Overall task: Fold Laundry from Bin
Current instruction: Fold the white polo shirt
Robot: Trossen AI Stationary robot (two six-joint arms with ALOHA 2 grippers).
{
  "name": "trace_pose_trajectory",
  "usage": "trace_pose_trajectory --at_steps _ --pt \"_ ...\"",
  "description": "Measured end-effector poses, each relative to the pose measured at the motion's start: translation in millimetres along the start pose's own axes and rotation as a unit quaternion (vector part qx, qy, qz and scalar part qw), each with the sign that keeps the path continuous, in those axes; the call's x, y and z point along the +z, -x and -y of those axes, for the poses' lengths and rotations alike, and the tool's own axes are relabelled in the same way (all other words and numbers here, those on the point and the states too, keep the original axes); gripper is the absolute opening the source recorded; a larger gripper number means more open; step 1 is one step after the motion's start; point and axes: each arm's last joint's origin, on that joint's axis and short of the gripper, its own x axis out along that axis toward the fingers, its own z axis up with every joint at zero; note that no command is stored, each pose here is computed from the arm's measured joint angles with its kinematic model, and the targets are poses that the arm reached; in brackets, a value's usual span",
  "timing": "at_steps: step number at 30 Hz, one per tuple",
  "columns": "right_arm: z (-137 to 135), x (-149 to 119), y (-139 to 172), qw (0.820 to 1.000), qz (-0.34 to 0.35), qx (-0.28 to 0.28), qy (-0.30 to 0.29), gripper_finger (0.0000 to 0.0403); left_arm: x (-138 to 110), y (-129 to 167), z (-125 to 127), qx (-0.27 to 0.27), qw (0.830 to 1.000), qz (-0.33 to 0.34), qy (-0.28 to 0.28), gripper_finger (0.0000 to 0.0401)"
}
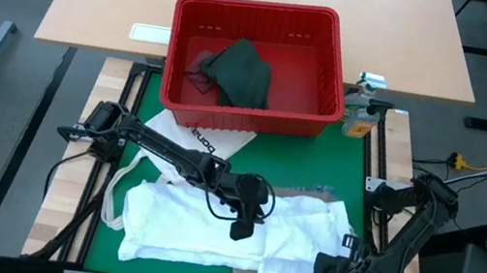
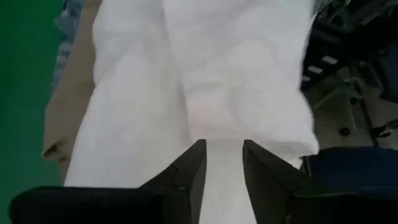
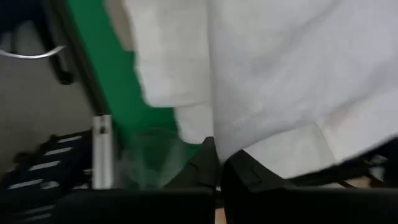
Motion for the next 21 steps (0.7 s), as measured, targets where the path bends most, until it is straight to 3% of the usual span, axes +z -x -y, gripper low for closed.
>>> trace_pose_trajectory --at_steps 6,15,21 --pt "-4.7 1.9 0.1 1.0 0.006 0.026 0.002 0.0005 -6.8 0.5 -7.1 0.017 0.999 -0.045 0.004 0.0116" --pt "-3.0 0.8 -6.7 1.0 -0.012 0.018 0.002 0.0005 -23.5 2.1 7.7 -0.06 0.989 -0.132 0.002 0.0093" --pt "-2.8 0.8 -7.9 1.0 -0.013 0.016 0.002 0.0005 -36.8 2.2 30.7 -0.008 0.994 -0.108 -0.033 0.0079"
